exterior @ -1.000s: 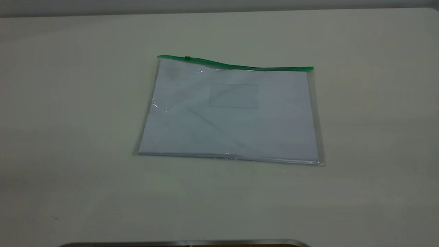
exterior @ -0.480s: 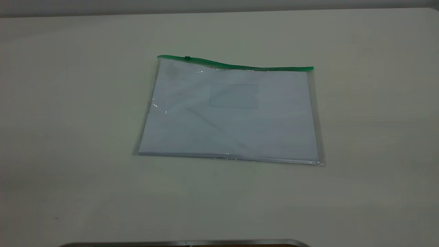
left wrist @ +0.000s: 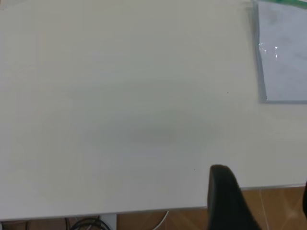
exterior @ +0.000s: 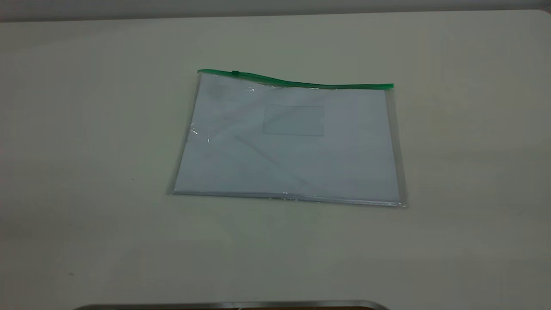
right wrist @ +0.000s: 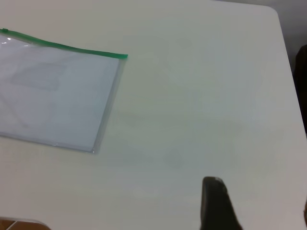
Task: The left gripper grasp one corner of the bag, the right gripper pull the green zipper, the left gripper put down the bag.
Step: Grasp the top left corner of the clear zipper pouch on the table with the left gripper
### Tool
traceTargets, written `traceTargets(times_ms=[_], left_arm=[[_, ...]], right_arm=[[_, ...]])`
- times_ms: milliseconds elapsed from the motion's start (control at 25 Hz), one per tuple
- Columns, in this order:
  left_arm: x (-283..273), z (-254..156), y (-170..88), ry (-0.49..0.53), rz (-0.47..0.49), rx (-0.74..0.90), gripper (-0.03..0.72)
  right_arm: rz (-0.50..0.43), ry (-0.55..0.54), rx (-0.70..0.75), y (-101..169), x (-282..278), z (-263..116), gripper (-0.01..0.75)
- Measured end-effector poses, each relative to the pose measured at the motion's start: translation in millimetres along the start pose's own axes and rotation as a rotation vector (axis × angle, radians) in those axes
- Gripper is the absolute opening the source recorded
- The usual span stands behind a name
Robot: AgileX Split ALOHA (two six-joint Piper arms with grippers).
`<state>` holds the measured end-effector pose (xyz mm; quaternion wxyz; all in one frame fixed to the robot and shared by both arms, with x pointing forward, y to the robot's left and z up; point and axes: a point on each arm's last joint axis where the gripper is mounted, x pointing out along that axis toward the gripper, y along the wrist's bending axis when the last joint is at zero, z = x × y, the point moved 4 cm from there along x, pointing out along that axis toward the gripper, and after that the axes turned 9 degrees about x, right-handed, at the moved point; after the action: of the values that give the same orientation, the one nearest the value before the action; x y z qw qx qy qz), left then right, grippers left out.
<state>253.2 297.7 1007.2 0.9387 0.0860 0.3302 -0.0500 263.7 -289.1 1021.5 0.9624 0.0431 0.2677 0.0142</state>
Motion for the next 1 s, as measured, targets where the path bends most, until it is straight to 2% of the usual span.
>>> traceTargets(times_ms=[680,1000], left_arm=[[0.0,-0.1,3.4,0.008,0.025,-0.01,0.448],[8.4,48.1,15.7,0.067,0.038,-0.105,0.448]], right_arm=[[0.0,0.0,0.0,0.0,0.0,0.0,0.468],[-0.004,0.0,-0.002,-0.5,0.0,0.0,0.468]])
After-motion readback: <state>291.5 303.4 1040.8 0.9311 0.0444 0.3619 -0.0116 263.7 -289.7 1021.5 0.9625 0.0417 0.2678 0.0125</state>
